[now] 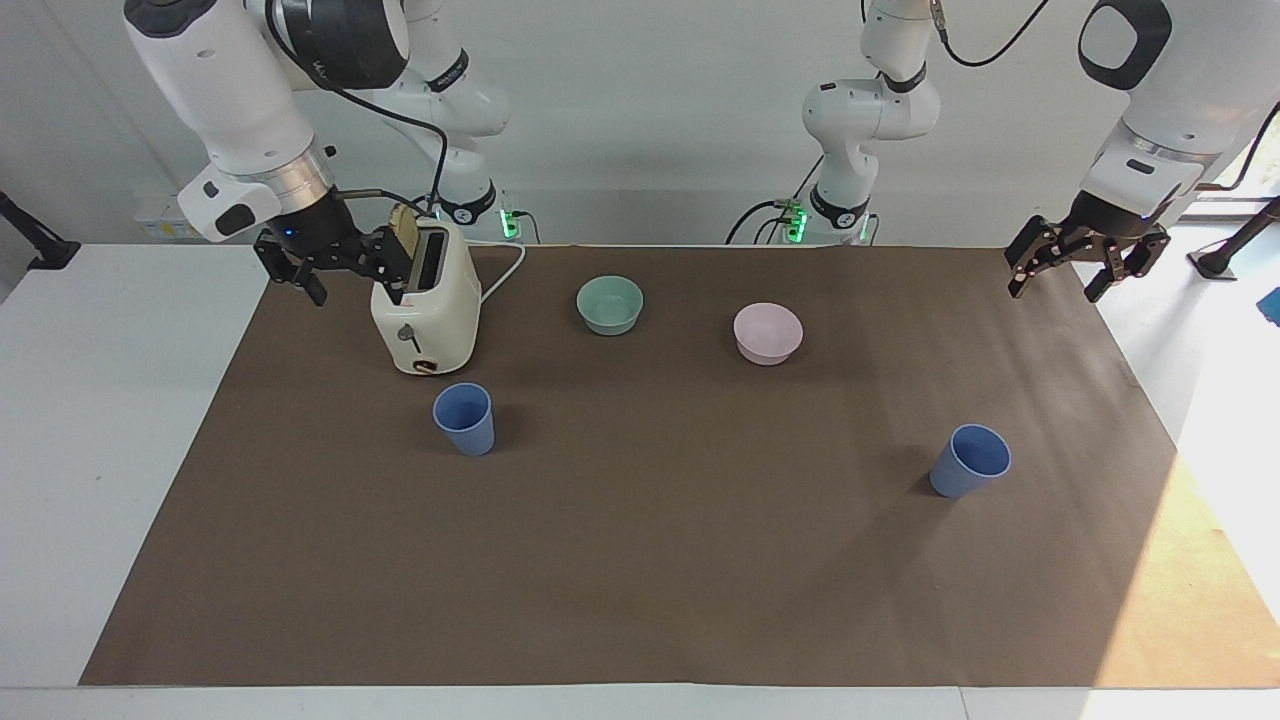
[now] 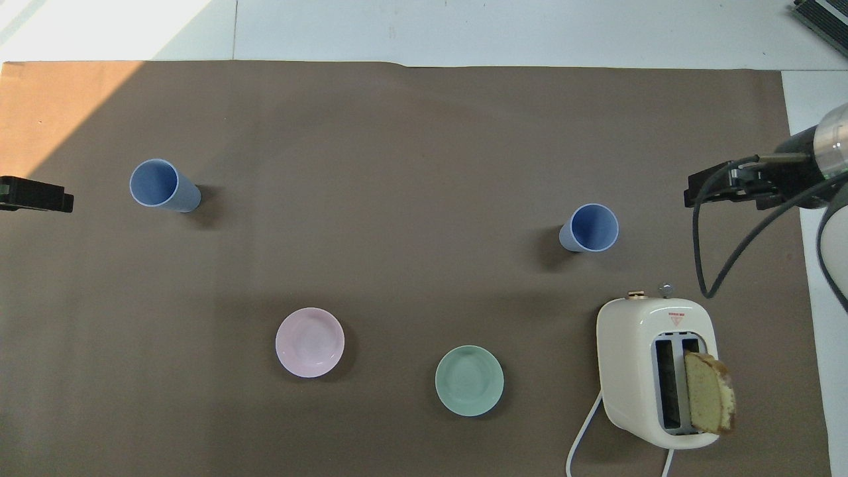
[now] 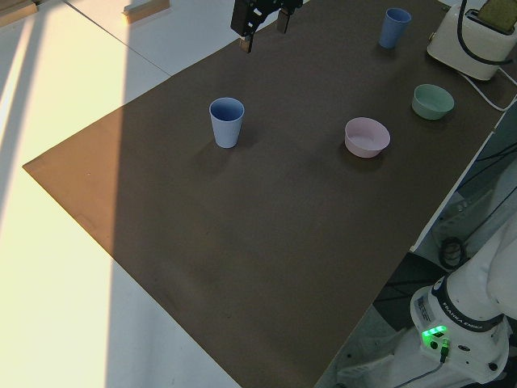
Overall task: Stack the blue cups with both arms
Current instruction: 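Reach the left gripper to the blue cup nearest it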
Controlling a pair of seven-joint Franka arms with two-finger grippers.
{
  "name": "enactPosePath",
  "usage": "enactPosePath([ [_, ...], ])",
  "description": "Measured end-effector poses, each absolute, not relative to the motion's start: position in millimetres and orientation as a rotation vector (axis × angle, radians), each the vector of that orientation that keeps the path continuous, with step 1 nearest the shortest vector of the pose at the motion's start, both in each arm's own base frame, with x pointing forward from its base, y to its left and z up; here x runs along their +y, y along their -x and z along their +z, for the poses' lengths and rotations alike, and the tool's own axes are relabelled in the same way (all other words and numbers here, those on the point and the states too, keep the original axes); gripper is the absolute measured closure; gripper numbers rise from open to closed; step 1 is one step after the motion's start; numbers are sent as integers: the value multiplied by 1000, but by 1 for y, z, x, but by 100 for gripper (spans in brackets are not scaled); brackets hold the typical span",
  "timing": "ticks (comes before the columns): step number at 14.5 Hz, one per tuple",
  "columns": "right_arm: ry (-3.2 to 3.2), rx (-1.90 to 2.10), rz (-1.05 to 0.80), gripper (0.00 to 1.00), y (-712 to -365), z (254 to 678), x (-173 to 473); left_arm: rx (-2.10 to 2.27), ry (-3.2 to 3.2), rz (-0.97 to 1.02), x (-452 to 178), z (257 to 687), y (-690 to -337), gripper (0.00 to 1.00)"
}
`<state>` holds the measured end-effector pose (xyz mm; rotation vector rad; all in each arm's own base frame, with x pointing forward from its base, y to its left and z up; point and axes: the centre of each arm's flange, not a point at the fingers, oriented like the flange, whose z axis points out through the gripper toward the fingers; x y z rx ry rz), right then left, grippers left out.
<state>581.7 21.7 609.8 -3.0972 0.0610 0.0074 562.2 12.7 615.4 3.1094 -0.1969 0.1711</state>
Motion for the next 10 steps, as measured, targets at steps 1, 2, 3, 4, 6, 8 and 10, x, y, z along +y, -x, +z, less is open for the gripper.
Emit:
enactPosePath([
  [1, 3097, 61, 7, 0, -582, 610, 22, -195, -3110, 182, 13, 611, -564, 0],
  [2, 3097, 61, 7, 0, -582, 610, 22, -194, -3110, 190, 13, 606, -565, 0],
  [3, 3097, 61, 7, 0, -582, 610, 22, -192, -3110, 192, 14, 601, -567, 0],
  [4, 3097, 61, 7, 0, -582, 610, 22, -191, -3111, 192, 14, 595, -568, 0],
  [6, 3097, 61, 7, 0, -582, 610, 22, -189, -3112, 187, 14, 584, -573, 0],
  [8, 3097, 61, 7, 0, -582, 610, 22, -188, -3113, 188, 14, 572, -579, 0],
  [10, 3097, 61, 7, 0, -582, 610, 22, -186, -3115, 194, 14, 555, -585, 0],
])
